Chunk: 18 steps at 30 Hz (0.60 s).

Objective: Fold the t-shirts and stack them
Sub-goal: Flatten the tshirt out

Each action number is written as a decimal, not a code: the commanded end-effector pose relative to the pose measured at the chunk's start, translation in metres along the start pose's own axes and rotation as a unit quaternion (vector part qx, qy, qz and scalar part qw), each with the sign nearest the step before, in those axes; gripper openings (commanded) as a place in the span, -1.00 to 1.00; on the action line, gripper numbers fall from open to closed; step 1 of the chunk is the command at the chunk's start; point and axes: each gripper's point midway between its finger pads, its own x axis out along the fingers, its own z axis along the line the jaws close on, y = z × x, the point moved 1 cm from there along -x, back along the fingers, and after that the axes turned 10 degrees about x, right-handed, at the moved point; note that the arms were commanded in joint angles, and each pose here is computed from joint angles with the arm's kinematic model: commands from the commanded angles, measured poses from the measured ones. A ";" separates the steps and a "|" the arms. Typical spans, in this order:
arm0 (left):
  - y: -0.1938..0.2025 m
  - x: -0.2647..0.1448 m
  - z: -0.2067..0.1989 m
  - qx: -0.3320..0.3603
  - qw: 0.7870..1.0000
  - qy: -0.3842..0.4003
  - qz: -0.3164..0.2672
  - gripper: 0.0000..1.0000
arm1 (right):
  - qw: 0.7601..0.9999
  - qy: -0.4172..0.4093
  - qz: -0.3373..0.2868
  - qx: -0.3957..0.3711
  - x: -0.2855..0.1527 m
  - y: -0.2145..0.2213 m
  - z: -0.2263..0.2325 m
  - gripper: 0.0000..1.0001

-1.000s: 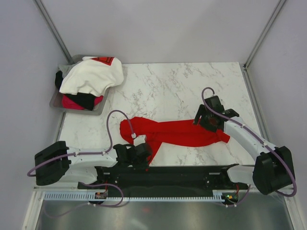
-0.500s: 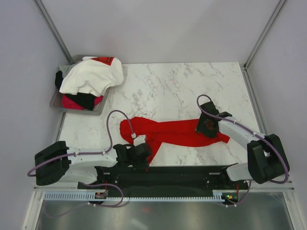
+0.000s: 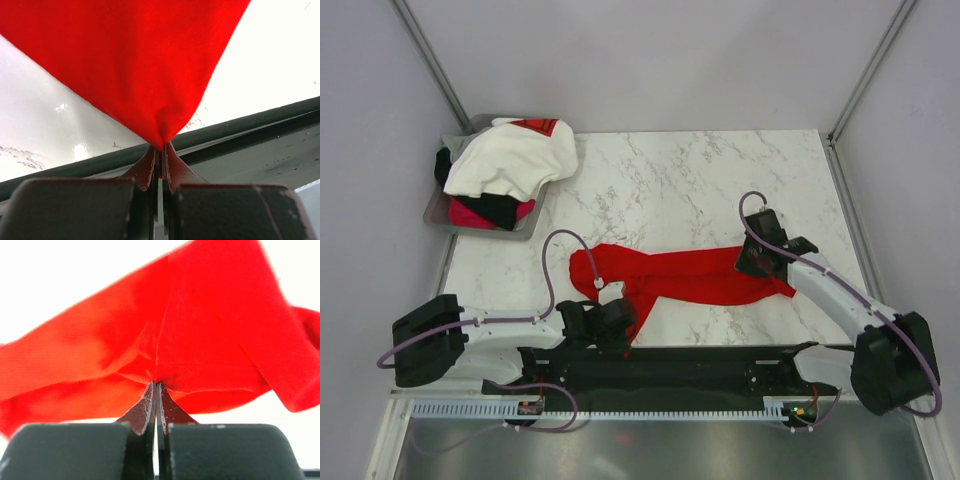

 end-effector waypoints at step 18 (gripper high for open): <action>-0.031 -0.006 0.011 -0.040 0.995 -0.012 -0.096 -0.96 | 0.942 -0.196 -0.271 0.017 -0.298 -0.196 0.151 -1.00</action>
